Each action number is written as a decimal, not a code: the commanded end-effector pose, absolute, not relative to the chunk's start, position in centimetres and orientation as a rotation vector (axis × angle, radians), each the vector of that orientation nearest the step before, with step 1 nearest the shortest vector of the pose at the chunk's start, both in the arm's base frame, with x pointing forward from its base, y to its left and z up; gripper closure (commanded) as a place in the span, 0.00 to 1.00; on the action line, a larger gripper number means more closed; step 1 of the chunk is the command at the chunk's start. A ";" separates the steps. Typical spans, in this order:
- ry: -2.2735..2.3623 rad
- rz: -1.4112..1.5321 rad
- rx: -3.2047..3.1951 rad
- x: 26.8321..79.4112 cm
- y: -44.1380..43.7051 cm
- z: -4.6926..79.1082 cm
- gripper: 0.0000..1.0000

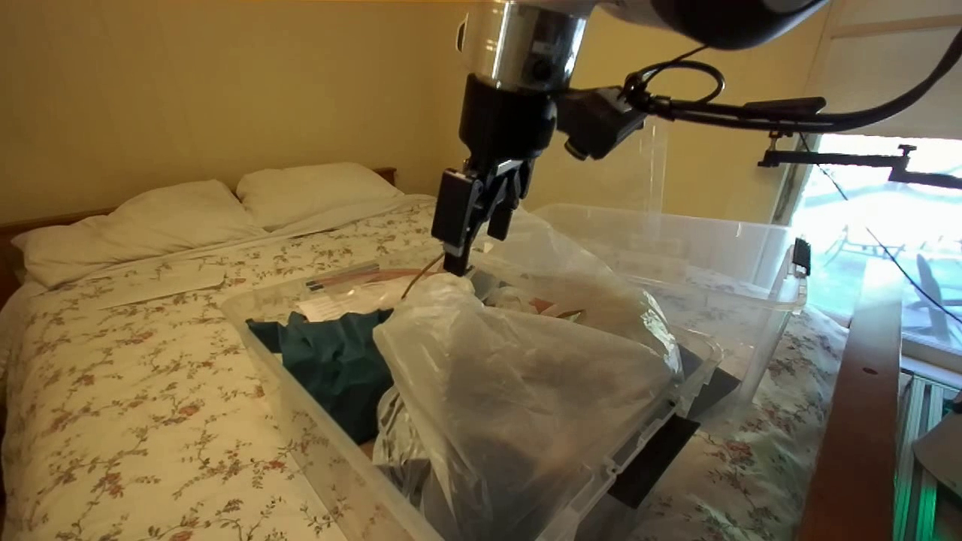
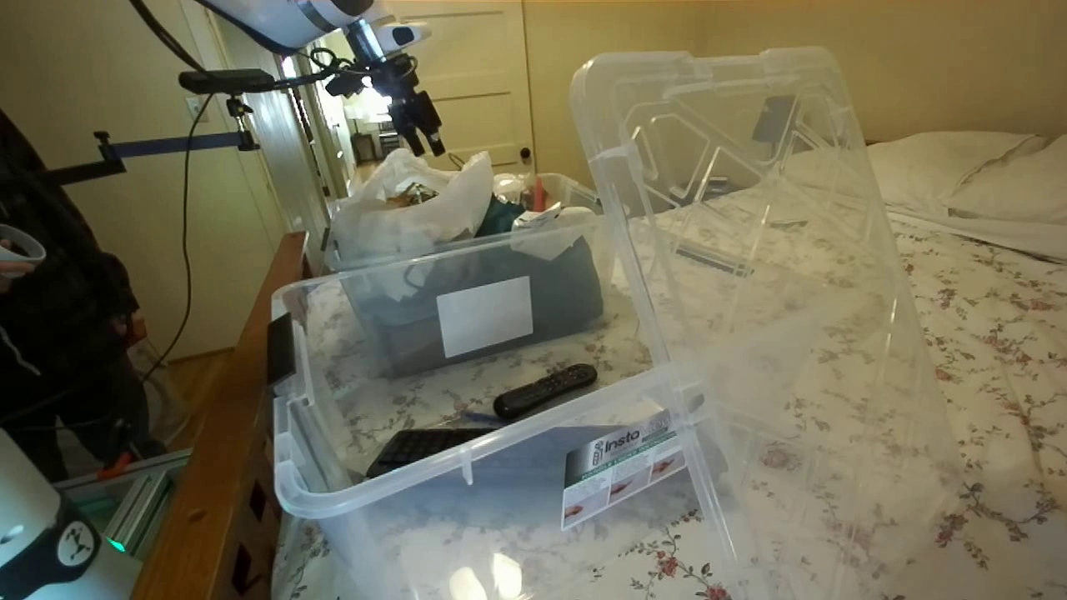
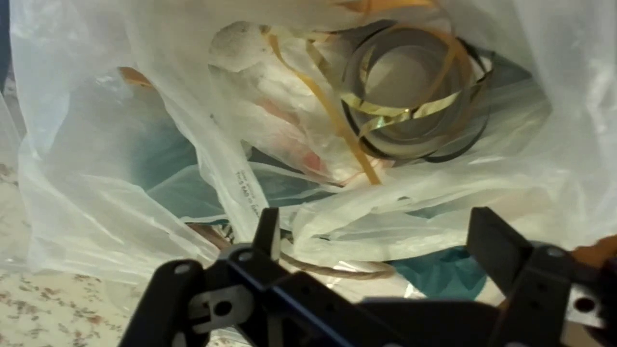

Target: Put the plastic inside the basket

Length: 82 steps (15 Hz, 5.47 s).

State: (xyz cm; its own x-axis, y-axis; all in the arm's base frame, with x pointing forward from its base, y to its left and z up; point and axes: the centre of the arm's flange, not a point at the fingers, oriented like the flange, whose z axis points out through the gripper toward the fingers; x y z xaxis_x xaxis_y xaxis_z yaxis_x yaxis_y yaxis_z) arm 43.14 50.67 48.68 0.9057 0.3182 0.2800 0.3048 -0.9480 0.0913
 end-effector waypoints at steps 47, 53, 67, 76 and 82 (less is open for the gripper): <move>0.197 0.108 3.027 49.4 52.7 46.7 1.00; 0.110 0.180 3.017 49.2 51.7 48.4 0.60; -0.267 0.168 2.964 49.2 51.6 40.4 0.00; 0.316 0.302 3.163 51.0 52.0 40.8 0.77; 0.212 0.089 3.114 50.6 50.1 43.1 1.00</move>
